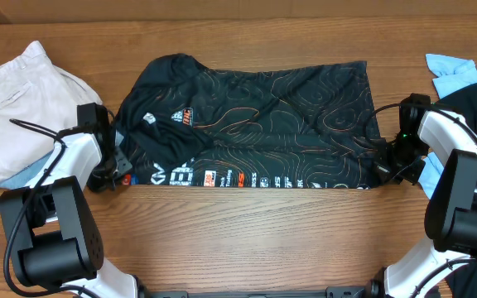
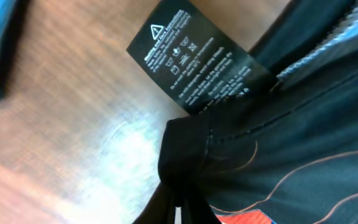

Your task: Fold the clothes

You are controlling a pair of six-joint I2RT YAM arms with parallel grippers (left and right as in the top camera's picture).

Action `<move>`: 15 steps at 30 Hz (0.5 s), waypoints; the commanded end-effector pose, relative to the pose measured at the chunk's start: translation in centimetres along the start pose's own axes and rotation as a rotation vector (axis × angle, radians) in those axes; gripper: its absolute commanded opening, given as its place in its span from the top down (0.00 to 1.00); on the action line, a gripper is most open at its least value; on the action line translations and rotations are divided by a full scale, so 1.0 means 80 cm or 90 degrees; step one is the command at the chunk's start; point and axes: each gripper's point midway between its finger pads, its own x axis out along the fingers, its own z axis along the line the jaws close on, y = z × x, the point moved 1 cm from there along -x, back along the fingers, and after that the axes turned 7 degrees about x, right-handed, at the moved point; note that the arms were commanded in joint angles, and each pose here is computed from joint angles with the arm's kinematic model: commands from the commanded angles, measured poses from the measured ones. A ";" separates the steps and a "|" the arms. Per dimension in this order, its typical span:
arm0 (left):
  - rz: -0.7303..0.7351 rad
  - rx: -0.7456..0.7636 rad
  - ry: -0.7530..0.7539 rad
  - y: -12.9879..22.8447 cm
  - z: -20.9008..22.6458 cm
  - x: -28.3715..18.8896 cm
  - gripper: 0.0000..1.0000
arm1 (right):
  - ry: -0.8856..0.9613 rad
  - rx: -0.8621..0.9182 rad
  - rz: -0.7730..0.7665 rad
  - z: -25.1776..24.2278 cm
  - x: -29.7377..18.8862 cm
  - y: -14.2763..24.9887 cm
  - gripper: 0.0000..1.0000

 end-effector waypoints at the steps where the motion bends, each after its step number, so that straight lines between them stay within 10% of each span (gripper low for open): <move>1: 0.012 -0.057 -0.132 0.013 0.043 -0.002 0.96 | 0.011 0.004 -0.004 -0.004 0.000 0.000 0.96; 15: 0.080 -0.097 -0.191 0.050 0.076 -0.019 0.96 | 0.066 0.004 0.098 -0.031 -0.005 0.046 0.96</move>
